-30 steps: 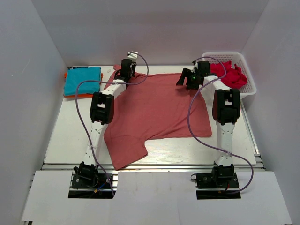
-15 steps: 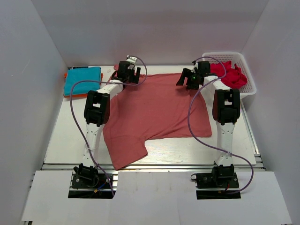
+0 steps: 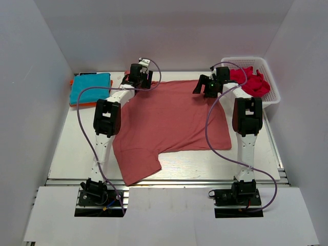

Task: Fold and stack the t-shirts
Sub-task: Flatten out the tshirt

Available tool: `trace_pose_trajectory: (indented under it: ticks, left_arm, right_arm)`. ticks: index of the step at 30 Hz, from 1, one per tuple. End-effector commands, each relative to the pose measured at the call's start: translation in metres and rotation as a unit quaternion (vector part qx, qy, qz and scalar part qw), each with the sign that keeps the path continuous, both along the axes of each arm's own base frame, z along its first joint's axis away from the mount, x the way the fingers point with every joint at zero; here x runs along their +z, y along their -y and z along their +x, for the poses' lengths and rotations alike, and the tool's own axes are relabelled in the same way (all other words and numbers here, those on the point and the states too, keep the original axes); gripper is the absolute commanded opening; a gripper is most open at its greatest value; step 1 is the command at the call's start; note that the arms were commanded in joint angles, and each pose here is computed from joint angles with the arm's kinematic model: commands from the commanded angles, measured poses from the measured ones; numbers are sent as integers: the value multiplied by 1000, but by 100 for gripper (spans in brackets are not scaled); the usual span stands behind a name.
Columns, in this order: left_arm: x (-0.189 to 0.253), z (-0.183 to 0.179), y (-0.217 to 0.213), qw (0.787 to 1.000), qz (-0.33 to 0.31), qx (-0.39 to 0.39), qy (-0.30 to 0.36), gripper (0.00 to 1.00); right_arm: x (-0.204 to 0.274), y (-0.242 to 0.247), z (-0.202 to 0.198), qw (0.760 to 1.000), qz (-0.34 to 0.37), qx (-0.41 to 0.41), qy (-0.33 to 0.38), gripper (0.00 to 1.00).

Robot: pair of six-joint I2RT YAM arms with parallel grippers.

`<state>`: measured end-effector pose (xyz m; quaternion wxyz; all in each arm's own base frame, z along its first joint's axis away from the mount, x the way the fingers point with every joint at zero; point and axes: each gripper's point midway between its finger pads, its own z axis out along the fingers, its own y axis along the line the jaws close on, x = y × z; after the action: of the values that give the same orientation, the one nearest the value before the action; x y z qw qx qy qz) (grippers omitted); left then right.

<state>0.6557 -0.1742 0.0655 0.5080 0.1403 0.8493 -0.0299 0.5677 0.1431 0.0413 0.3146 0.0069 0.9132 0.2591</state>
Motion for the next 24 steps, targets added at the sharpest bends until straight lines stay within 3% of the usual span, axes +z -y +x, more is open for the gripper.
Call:
trace_pose_trajectory:
  ticks: [1,4,11,20,23,24]
  left_arm:
    - [3,2,0,1000,-1,-4,-8,77]
    - [3,3,-2,1000,3,3,-7,77]
    - [-3,5,-8,1000,4,23,-6,59]
    - [4,9,-11,998,-18,53,19,43]
    - [14,10,-11,998,-28,54,34,27]
    - [13,11,-10,997,-29,54,38,16]
  right_arm:
    - [-22,8,-9,999,-10,-4,-36,90]
    - [-23,9,-9,999,-11,-6,-37,90]
    - [-25,11,-9,999,-12,-8,-39,90]
    - [-25,9,-9,999,-8,-5,-40,90]
    - [-26,8,-10,999,-9,-4,-42,90]
    - [-26,9,-10,999,-10,-4,-42,90]
